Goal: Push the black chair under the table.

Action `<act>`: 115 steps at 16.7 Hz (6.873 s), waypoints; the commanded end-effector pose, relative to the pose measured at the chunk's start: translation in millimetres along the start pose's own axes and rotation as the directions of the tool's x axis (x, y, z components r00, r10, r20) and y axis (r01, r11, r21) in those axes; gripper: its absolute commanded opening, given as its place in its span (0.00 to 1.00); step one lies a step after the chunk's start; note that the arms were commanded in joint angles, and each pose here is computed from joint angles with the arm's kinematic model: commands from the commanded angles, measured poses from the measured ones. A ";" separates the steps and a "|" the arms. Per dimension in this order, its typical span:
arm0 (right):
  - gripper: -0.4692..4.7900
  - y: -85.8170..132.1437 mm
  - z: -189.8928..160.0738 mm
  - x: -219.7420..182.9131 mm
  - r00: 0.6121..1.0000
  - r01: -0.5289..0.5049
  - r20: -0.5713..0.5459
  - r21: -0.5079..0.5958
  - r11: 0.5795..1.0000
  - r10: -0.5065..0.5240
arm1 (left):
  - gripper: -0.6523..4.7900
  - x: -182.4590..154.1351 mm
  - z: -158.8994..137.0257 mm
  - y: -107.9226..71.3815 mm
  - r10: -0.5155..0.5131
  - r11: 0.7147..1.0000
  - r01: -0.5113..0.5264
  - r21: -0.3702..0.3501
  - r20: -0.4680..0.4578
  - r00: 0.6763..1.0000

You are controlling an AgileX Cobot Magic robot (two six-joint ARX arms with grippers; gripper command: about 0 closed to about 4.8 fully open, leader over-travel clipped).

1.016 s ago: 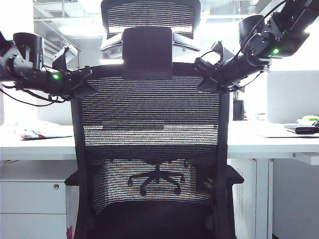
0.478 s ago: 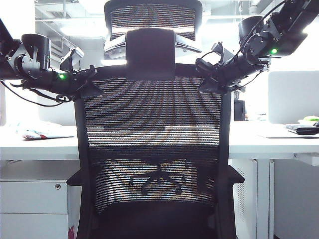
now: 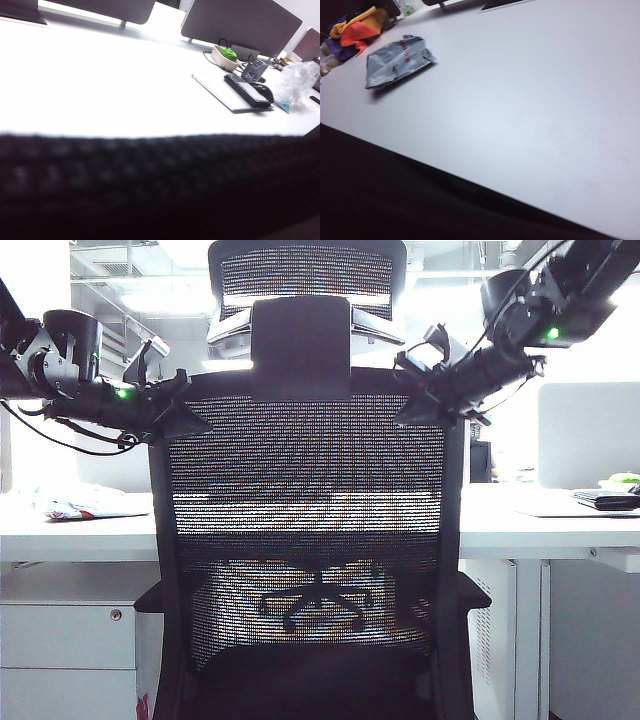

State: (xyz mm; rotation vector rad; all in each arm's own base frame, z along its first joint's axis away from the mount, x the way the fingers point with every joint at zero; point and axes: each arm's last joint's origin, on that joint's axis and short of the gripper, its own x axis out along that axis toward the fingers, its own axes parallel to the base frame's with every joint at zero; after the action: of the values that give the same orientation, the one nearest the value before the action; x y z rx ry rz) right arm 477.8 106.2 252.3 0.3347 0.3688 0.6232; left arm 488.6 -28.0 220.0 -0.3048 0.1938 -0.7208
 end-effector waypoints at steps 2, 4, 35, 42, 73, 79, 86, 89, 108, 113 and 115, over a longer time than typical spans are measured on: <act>0.08 12.6 17.1 -12.9 0.999 -0.041 0.008 -0.026 0.999 0.042 | 0.11 -6.2 13.4 -11.7 -0.123 0.992 0.122 0.030 -0.001 0.992; 0.08 15.7 19.0 -15.7 0.998 -0.060 -0.005 -0.023 0.998 0.060 | 0.11 -13.1 20.8 -18.0 -0.183 0.982 0.184 0.043 -0.015 0.983; 0.08 177.8 78.7 -231.1 0.999 -0.044 -0.019 -0.198 0.979 0.041 | 0.11 -246.6 71.7 -242.1 0.232 0.935 -0.252 0.251 0.107 0.967; 0.08 175.7 10.0 -291.5 0.984 0.097 0.163 -0.177 0.979 -0.069 | 0.11 -332.7 19.8 -288.7 0.465 0.803 -0.568 0.182 0.405 0.787; 0.08 160.7 -48.6 -310.4 0.966 0.186 0.210 -0.145 0.972 -0.154 | 0.11 -341.1 -76.4 -257.5 0.715 0.658 -0.752 0.047 0.275 0.643; 0.08 160.7 -48.8 -310.7 0.966 0.186 0.208 -0.145 0.972 -0.154 | 0.11 -322.7 -118.7 -229.4 0.726 0.673 -0.740 0.002 0.193 0.660; 0.08 160.6 -48.8 -310.6 0.966 0.187 0.208 -0.144 0.972 -0.155 | 0.11 -307.5 -148.0 -210.4 0.631 0.768 -0.640 0.005 0.165 0.758; 0.08 160.7 -48.8 -310.7 0.966 0.187 0.209 -0.145 0.972 -0.155 | 0.11 -304.9 -155.6 -206.0 0.628 0.771 -0.637 0.006 0.158 0.762; 0.08 160.6 -48.8 -310.6 0.966 0.187 0.208 -0.144 0.972 -0.155 | 0.11 -302.1 -158.6 -202.3 0.617 0.763 -0.643 0.067 0.223 0.755; 0.08 160.6 -48.8 -310.6 0.966 0.187 0.208 -0.144 0.972 -0.155 | 0.11 -302.2 -158.4 -202.3 0.618 0.753 -0.649 0.108 0.225 0.754; 0.08 160.6 -48.8 -310.6 0.966 0.187 0.208 -0.144 0.972 -0.155 | 0.11 -302.6 -158.4 -201.9 0.631 0.741 -0.663 0.105 0.228 0.741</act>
State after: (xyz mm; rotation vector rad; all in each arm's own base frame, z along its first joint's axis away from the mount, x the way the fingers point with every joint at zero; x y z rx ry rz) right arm 143.8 46.5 343.9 0.1992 0.1759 0.4408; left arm 97.1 -0.7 159.7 -0.1139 0.0649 -0.0154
